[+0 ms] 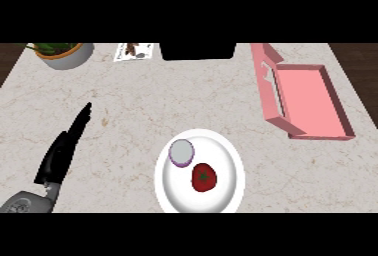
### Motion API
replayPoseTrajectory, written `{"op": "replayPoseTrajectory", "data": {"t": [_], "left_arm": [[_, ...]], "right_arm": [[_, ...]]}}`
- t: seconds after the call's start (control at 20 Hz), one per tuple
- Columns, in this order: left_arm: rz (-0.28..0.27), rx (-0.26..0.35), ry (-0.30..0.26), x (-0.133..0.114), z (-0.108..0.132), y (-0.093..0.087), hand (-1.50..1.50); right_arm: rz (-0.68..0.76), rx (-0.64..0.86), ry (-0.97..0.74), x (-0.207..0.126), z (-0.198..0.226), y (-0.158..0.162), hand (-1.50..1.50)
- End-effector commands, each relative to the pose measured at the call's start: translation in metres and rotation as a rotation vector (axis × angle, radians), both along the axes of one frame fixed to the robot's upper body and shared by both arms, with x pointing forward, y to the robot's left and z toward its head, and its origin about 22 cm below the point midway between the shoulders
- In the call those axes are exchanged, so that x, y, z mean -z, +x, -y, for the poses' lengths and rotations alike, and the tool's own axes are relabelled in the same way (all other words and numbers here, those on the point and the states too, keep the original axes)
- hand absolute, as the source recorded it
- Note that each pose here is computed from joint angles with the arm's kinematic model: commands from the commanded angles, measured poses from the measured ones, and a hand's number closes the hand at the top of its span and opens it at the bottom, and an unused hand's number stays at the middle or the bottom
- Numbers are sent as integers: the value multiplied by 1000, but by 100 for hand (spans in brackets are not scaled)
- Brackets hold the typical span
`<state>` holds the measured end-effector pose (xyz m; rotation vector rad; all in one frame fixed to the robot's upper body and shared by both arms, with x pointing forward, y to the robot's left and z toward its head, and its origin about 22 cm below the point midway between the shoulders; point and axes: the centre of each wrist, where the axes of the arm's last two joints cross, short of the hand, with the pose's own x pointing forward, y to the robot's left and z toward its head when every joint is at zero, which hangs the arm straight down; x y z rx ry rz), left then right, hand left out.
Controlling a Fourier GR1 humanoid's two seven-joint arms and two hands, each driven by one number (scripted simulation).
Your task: Pick the tomato from the plate and place it in the cardboard box
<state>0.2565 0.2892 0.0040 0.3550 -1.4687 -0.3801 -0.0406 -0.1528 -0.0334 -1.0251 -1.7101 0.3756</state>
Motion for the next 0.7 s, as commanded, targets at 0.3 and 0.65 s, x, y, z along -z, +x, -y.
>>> {"op": "replayPoseTrajectory", "data": {"t": [0.3, 0.65], "left_arm": [[26, 37, 6, -6, 10, 16, 0], [16, 46, 12, -12, -6, 11, 0]], "right_arm": [[-81, 152, -76, -15, -39, -11, -150], [-179, 134, -53, -4, -44, 5, -150]]}}
